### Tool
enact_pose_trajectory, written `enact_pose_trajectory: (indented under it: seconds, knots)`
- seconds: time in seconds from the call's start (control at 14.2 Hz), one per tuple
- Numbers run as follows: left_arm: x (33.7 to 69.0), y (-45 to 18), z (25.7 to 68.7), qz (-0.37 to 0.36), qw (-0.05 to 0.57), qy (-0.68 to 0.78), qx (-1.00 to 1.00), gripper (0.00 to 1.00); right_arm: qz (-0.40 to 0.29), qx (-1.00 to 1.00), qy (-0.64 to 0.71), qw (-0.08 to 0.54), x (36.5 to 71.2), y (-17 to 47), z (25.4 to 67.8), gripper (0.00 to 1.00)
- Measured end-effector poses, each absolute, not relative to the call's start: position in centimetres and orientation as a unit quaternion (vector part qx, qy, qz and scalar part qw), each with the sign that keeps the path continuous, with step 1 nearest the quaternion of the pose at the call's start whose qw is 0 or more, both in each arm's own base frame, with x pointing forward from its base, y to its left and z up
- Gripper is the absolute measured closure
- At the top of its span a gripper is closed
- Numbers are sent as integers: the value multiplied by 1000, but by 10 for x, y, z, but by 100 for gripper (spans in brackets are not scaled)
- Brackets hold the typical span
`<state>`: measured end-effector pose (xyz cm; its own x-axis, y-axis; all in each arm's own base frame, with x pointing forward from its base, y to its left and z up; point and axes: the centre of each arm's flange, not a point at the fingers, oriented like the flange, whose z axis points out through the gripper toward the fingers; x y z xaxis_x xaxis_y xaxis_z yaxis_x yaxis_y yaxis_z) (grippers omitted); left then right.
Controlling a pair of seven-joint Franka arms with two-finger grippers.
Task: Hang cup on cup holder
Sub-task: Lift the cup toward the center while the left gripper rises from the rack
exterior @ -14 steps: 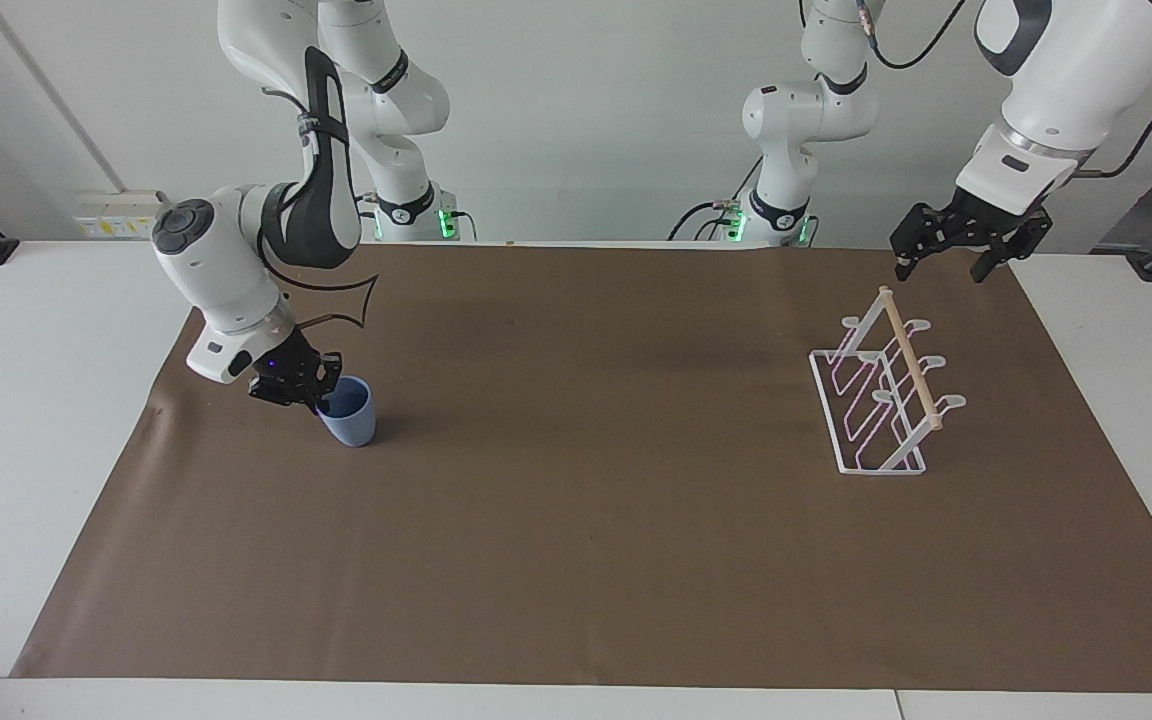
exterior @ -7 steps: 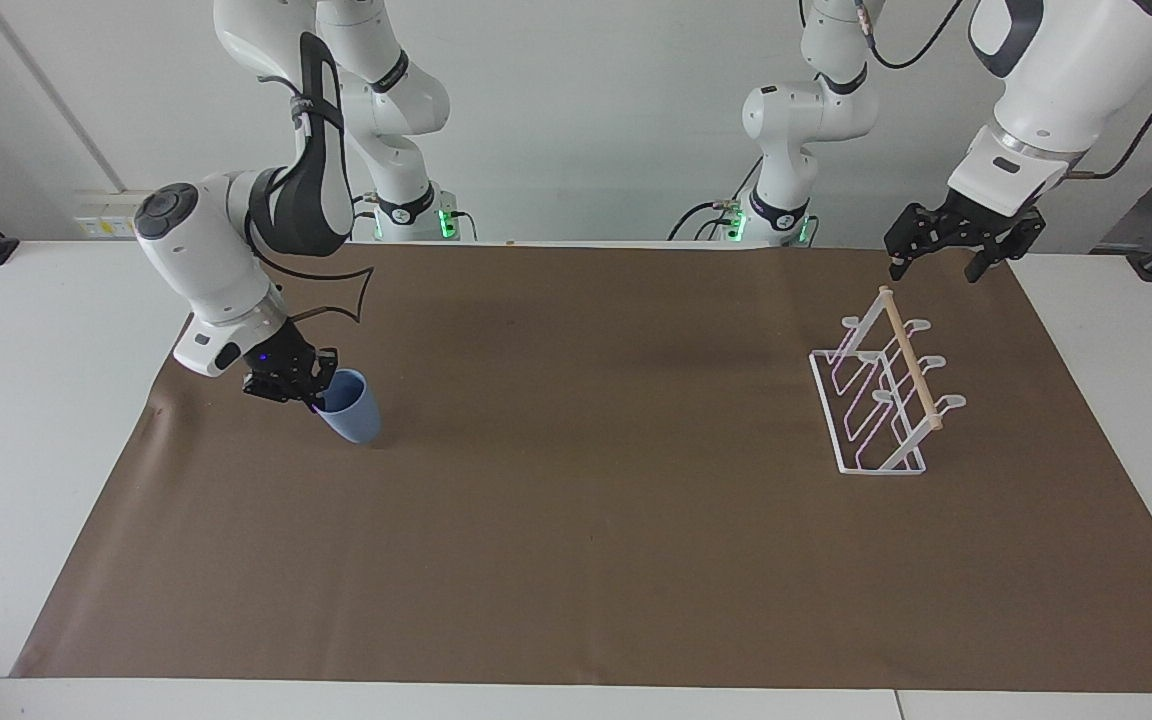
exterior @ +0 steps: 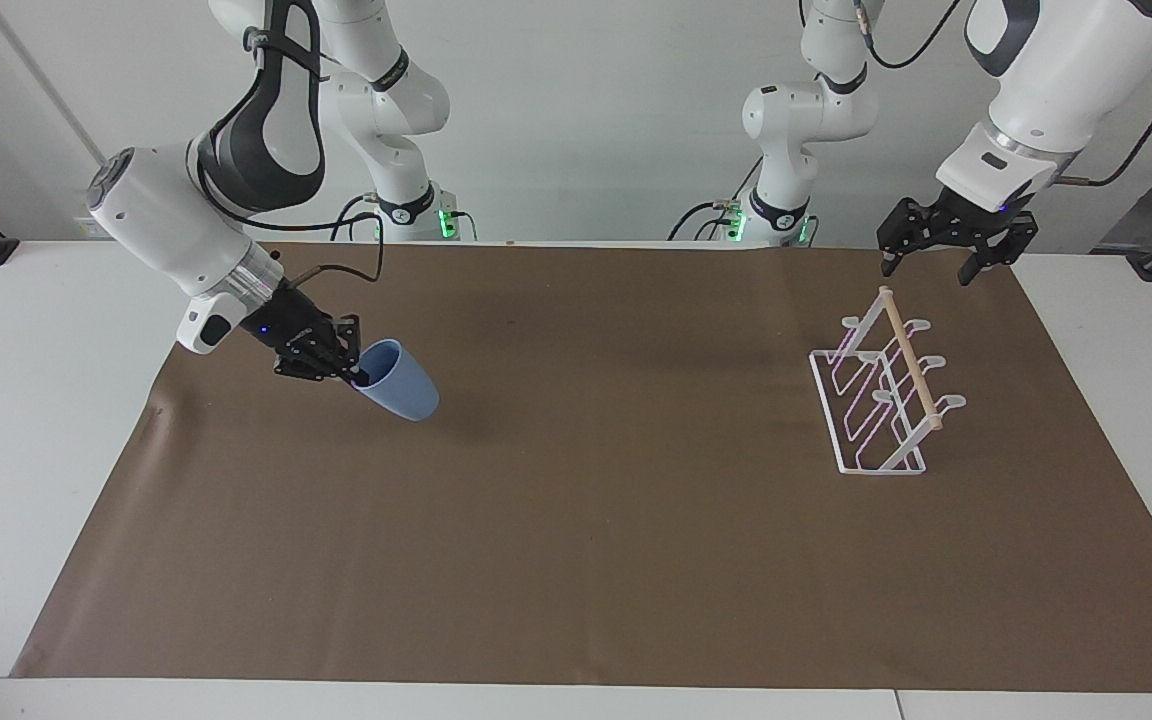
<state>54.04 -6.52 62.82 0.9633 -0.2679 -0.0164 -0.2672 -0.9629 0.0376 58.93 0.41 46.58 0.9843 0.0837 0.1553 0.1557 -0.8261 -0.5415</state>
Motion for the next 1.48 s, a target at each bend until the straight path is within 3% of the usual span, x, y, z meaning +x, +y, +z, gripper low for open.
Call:
enact_pose_trajectory:
  seconds: [0.21, 0.7, 1.12, 1.48]
  knots:
    - [538, -80, 621, -1, 62, -195, 979, 0, -47, -916, -42, 396, 583, 29, 475, 96]
    - [526, -132, 611, 52, 100, -394, 912, 0, 6, -835, 13, 550, 564, 83, 476, 96]
    - [518, -164, 615, 80, 127, -529, 835, 0, 64, -762, 99, 636, 536, 118, 468, 96]
    - [512, -188, 618, 106, 143, -594, 785, 0, 68, -750, 131, 645, 528, 142, 450, 96]
